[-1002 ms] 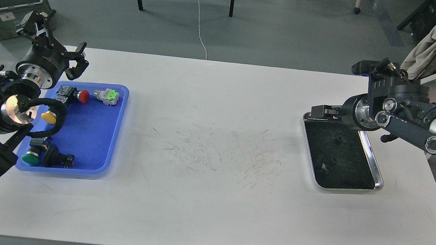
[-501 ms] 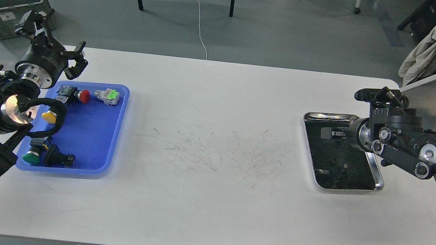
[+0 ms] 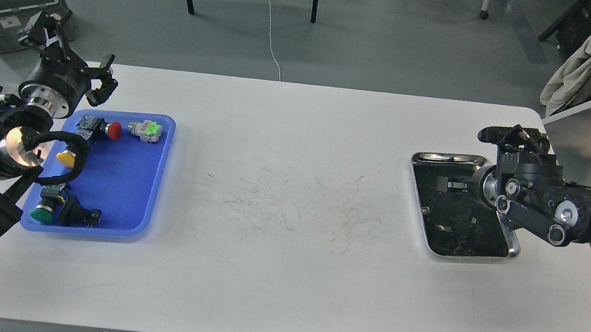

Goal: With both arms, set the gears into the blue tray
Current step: 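Reach the right gripper into the steel tray and grasp a small black gear, then lift the black gear with the right gripper toward the table center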

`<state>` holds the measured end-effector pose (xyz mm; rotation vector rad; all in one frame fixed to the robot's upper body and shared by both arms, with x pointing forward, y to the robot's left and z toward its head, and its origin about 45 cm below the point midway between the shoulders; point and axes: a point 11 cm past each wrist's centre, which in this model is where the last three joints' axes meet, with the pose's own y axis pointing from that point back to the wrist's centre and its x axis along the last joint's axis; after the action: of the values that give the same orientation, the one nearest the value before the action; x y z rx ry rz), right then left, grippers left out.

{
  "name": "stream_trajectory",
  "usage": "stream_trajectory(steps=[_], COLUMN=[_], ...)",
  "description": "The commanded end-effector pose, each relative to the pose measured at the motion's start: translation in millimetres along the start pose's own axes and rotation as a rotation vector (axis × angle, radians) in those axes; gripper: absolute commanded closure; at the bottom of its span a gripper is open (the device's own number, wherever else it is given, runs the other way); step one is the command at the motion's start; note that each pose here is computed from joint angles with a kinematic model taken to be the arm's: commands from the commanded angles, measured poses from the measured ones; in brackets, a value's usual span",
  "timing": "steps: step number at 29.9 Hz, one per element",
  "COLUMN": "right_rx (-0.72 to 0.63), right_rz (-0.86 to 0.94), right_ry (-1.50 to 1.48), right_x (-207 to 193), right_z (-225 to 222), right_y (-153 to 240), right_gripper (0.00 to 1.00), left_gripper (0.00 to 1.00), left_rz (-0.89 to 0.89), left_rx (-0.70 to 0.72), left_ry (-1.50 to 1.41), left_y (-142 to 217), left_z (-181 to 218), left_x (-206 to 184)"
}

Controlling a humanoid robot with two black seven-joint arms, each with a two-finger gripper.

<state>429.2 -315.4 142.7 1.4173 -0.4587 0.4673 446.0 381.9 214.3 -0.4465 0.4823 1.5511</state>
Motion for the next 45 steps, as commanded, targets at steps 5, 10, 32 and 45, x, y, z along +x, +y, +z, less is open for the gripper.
stream_trajectory(steps=[5,10,32,45], right_rx=[-0.008,-0.007,0.002,0.024], right_rz=[0.009,0.014,0.023,0.031], right_ry=[-0.013,-0.018,-0.028,-0.029], right_x=[-4,-4,-16,-15], right_z=[4,4,0,-3], right_y=[-4,-4,-12,-12], right_gripper=[0.22,0.24,0.52,0.93], left_gripper=[0.02,0.02,0.02,0.02], left_rz=[0.001,0.002,0.011,0.017], left_rx=[0.0,-0.004,-0.009,-0.005], left_ry=[-0.001,-0.006,-0.02,-0.022], left_y=[0,1,2,4], left_z=[0,3,9,7], left_x=[1,2,8,11])
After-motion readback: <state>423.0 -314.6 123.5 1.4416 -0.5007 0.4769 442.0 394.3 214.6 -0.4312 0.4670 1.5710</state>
